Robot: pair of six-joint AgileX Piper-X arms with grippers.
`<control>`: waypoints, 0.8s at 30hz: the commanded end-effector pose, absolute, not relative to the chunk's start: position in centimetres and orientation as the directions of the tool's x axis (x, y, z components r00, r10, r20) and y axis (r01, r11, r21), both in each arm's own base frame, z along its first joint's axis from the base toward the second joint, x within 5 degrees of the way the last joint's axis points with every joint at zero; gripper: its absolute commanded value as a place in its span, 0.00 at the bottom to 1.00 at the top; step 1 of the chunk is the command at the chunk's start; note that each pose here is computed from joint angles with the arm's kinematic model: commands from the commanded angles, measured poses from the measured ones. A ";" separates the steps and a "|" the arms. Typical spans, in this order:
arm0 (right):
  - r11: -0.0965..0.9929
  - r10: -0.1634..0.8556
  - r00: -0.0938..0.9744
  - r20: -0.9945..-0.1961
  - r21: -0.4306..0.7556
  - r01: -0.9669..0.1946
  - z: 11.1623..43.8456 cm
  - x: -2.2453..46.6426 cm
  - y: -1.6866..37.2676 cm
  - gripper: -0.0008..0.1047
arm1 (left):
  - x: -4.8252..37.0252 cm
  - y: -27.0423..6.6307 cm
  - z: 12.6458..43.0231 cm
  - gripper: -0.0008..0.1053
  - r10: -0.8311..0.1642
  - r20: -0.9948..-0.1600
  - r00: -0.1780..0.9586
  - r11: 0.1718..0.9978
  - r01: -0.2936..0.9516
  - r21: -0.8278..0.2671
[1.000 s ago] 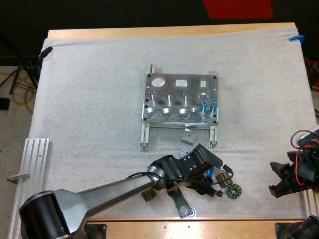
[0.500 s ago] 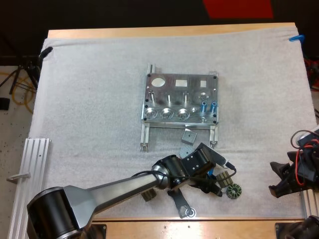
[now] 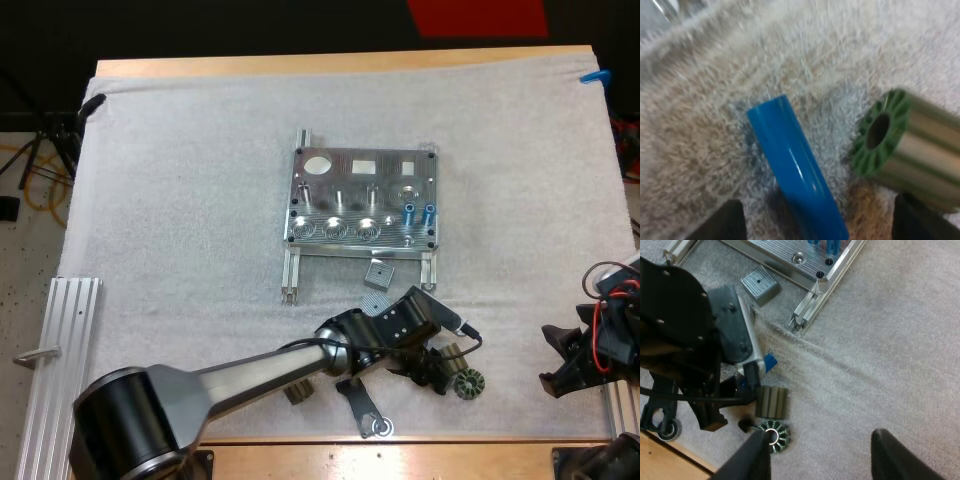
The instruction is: Load cells from right to left
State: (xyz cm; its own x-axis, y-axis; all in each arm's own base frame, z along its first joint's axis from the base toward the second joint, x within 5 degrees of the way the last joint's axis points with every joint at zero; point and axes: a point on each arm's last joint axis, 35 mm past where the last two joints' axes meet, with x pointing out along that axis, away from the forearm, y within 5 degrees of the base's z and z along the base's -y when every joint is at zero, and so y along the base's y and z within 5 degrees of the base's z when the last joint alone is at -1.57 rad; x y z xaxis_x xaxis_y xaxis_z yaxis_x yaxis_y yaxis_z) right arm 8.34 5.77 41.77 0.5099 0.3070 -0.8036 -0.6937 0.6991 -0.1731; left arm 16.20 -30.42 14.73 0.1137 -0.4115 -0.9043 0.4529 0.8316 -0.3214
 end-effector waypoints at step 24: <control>0.692 0.308 0.515 -0.800 -0.183 -0.698 41.8 8.2 5.7 0.44 | 16.5 -30.8 13.3 0.58 -0.319 -0.939 0.131 0.853 0.472 -0.224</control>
